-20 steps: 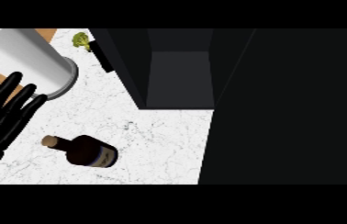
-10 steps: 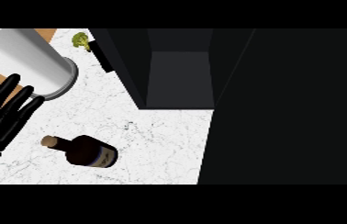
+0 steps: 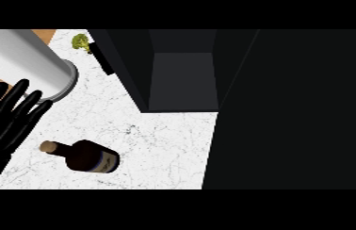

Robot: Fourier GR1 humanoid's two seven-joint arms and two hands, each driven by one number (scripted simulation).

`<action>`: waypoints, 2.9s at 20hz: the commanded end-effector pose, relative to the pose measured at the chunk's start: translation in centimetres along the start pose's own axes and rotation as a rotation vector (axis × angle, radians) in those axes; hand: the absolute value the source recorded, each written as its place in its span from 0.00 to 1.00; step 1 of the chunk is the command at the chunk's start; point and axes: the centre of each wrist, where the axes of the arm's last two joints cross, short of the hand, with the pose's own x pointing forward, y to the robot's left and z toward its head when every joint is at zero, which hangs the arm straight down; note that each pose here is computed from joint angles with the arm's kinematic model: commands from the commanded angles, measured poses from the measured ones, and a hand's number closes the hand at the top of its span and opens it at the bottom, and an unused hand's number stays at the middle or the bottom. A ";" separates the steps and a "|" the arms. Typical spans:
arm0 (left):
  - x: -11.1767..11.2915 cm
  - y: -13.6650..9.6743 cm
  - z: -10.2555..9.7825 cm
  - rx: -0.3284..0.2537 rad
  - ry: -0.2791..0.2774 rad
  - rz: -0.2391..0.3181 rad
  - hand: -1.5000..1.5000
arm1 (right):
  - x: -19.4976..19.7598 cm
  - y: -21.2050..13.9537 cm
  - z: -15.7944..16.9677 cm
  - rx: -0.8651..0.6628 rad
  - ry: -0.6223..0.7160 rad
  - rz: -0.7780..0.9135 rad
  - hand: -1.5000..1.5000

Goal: Pick up the wine, place it into the cabinet and close the cabinet

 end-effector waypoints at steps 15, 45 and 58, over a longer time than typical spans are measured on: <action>-8.1 2.3 2.7 0.056 0.045 -0.028 0.00 | 2.8 0.5 2.0 -0.048 -0.090 0.083 0.00; -20.9 9.8 4.0 0.120 0.165 -0.087 0.00 | 4.3 0.5 2.3 -0.017 -0.085 0.109 0.00; -25.5 8.4 3.9 0.025 0.218 0.068 0.00 | 3.9 0.9 2.3 -0.046 -0.086 0.096 0.00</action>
